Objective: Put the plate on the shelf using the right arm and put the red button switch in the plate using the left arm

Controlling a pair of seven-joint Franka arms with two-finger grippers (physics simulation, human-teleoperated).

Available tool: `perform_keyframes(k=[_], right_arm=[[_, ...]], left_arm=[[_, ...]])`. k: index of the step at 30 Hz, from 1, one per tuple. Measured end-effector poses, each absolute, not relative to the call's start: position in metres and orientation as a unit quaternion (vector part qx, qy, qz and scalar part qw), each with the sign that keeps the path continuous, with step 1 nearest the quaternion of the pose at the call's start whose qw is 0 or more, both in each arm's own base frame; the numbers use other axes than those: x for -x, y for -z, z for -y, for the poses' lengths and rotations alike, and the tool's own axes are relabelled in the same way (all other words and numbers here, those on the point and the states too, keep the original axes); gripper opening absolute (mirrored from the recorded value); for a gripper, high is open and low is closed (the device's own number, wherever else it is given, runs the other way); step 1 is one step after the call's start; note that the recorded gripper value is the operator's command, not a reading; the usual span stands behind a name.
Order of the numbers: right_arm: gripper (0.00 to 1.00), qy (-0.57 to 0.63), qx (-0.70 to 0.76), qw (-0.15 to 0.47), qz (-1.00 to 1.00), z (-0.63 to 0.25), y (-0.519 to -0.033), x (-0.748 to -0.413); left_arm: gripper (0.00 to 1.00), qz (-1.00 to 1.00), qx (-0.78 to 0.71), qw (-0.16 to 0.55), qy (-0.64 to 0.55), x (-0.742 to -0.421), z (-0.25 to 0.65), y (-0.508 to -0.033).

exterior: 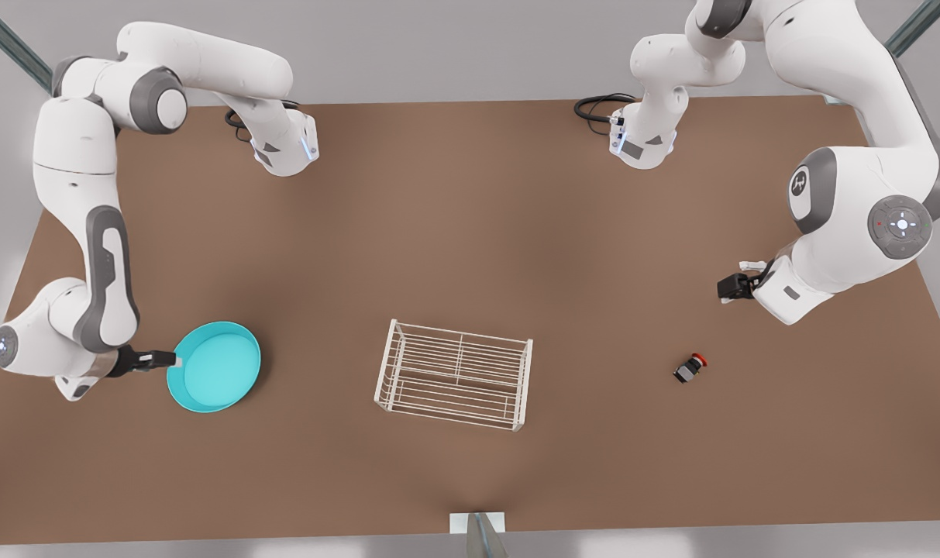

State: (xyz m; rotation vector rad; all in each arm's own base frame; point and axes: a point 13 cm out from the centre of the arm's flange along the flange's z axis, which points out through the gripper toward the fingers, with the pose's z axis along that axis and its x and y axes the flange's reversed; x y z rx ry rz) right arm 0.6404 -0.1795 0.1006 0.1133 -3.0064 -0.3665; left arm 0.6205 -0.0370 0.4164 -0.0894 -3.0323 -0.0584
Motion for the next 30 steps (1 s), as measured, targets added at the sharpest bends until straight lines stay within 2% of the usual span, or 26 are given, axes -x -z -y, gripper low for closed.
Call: perform_keyframes(k=[5, 11, 16, 20, 23, 27, 30], right_arm=[[1.0, 0.134, -0.08, 0.048, 0.987, 0.184, -0.078, -0.645], [0.96, 0.149, -0.118, 0.022, 0.981, 0.174, -0.078, -0.664], [0.82, 0.159, -0.136, 0.018, 0.978, 0.172, -0.068, -0.664], [0.78, 0.159, -0.147, 0.017, 0.976, 0.178, -0.06, -0.664], [0.66, 0.158, -0.155, 0.015, 0.975, 0.182, -0.058, -0.664], [0.56, 0.158, -0.166, 0.013, 0.973, 0.182, -0.058, -0.665], [0.53, 0.159, -0.173, 0.011, 0.972, 0.181, -0.059, -0.665]], left_arm=[[1.0, 0.998, 0.023, 0.054, 0.019, -0.621, 0.035, -0.416], [1.0, 0.998, 0.02, 0.055, 0.014, -0.62, 0.039, -0.416], [1.0, 0.998, 0.017, 0.063, 0.016, -0.617, 0.037, -0.409], [1.0, 0.997, 0.019, 0.071, 0.019, -0.614, 0.04, -0.405], [1.0, 0.997, 0.02, 0.072, 0.028, -0.614, 0.037, -0.405], [1.0, 0.997, 0.025, 0.071, 0.033, -0.614, 0.041, -0.407], [1.0, 0.997, 0.024, 0.071, 0.033, -0.613, 0.039, -0.408]])
